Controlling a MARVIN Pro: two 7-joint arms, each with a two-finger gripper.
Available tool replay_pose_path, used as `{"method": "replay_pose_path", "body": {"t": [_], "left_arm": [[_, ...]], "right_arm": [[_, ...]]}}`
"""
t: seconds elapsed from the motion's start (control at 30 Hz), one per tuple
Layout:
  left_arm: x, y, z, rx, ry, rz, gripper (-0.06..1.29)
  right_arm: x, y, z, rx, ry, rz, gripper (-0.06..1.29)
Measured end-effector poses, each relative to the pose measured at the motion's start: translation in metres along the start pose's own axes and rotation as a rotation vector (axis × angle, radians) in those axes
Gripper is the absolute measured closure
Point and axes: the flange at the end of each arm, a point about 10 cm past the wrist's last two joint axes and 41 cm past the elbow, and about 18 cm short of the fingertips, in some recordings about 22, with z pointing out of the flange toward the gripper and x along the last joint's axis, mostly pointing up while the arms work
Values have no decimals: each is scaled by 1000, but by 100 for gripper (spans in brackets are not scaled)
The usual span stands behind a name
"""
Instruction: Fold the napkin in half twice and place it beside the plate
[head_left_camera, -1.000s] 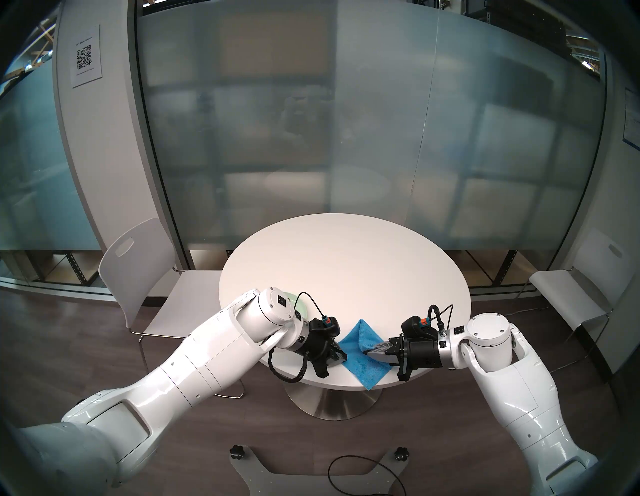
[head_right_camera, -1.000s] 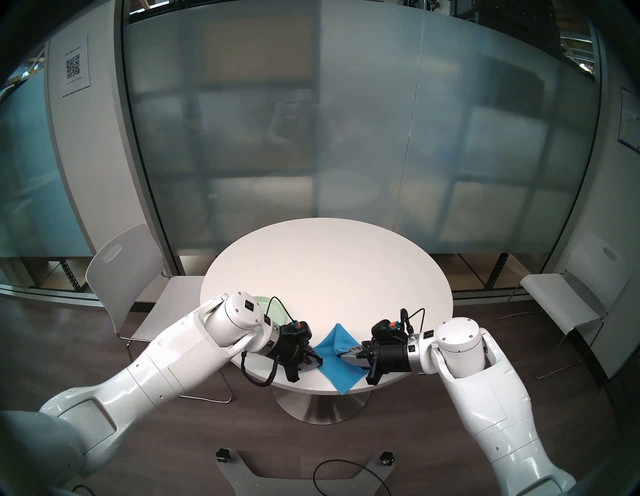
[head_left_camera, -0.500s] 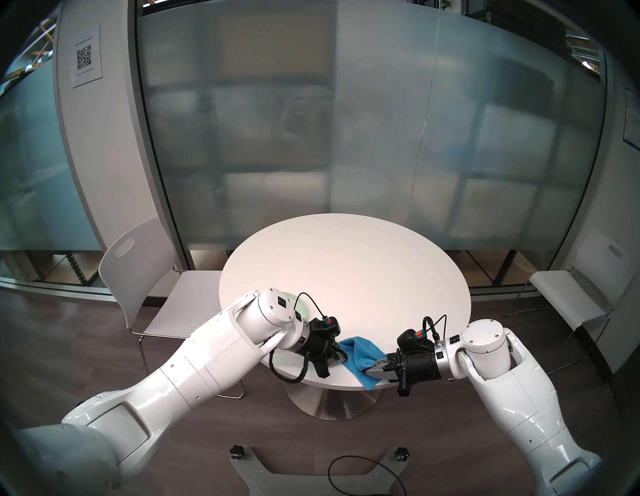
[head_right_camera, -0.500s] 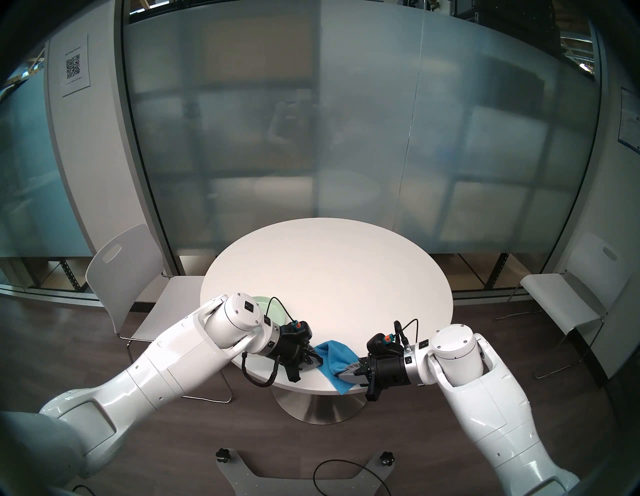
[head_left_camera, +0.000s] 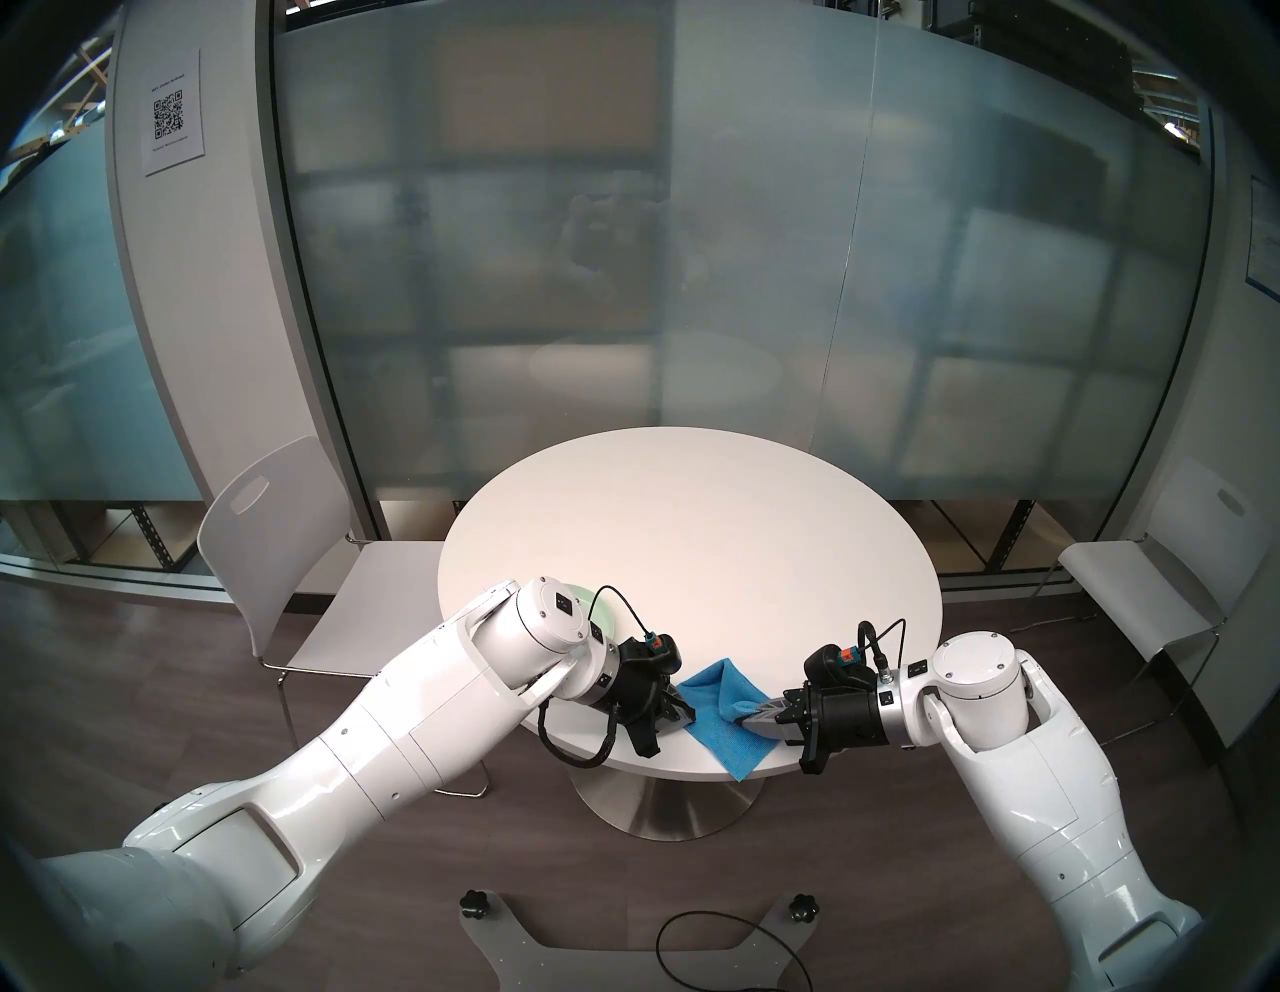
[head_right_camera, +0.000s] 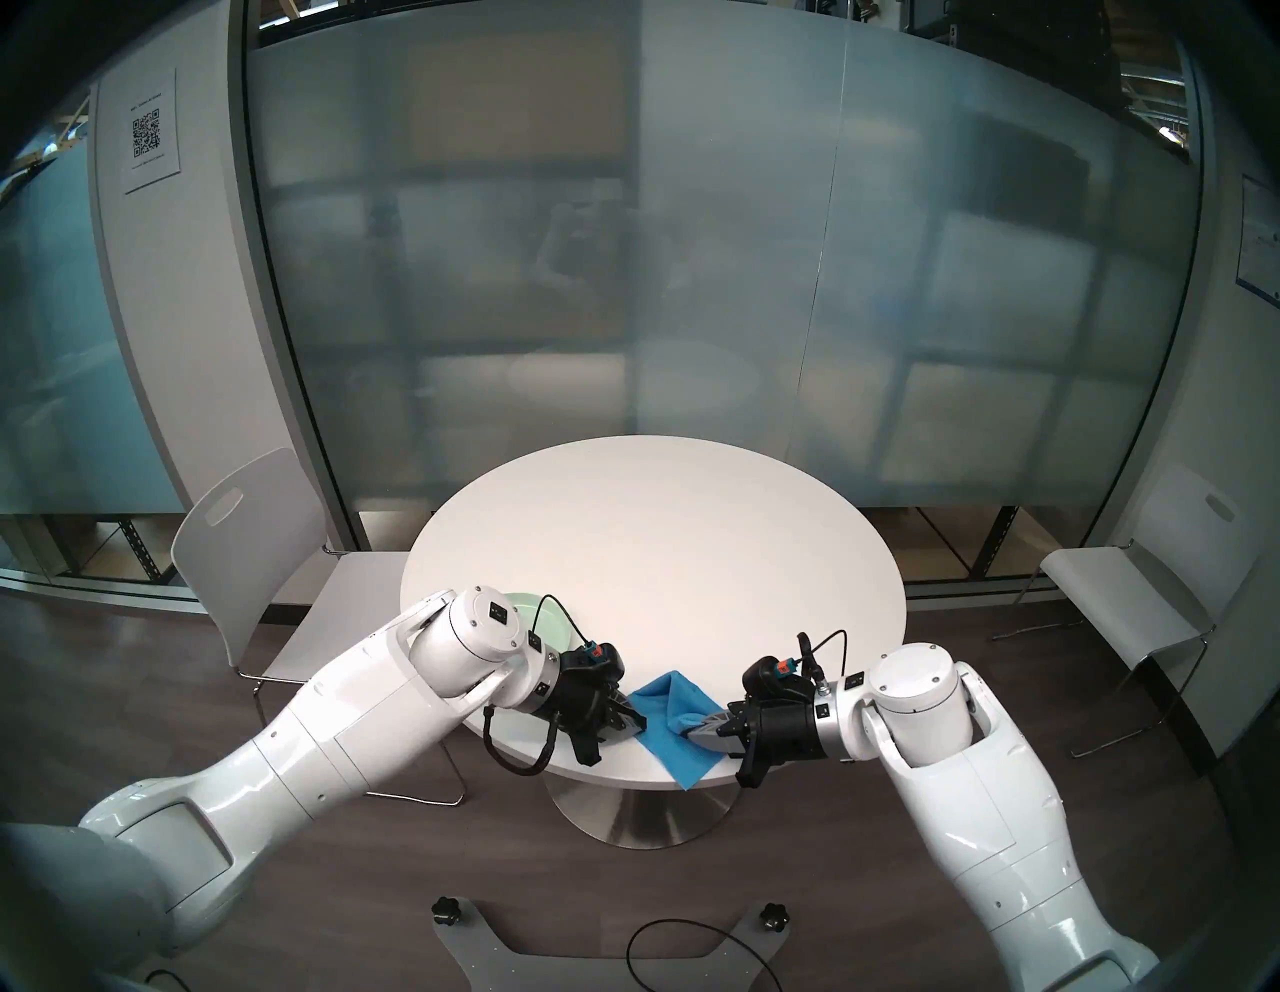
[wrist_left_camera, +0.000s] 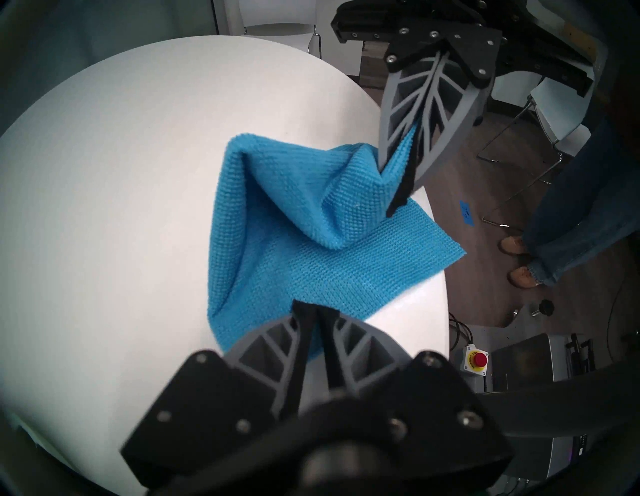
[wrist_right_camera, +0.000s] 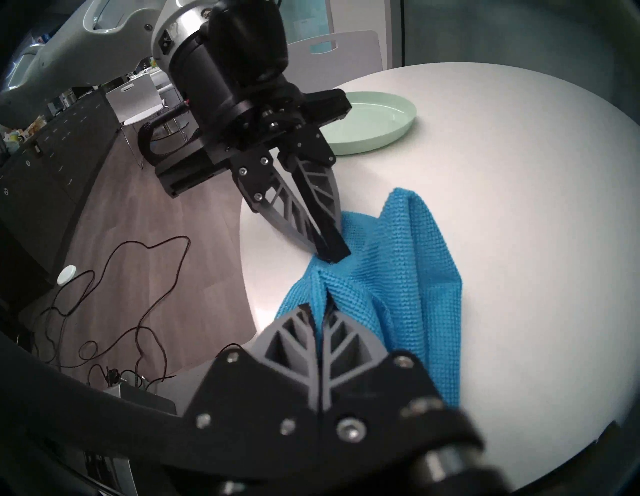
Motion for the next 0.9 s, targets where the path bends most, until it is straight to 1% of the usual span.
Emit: {"method": "replay_pose_path", "body": {"t": [0.27, 0.43, 0.5, 0.77, 0.9], "left_arm": [[0, 1, 0, -4, 1, -1, 98], [-1, 1, 0, -5, 5, 0, 98], [-1, 1, 0, -5, 6, 1, 98], [-3, -1, -2, -1, 11, -1, 98], [-4, -2, -3, 3, 12, -3, 98]], "right_arm": [[6, 21, -21, -75, 20, 3, 125], [7, 24, -23, -82, 19, 3, 125], [8, 22, -19, -72, 19, 4, 125], [8, 6, 9, 5, 10, 2, 125], [7, 0, 19, 27, 5, 4, 125]]}}
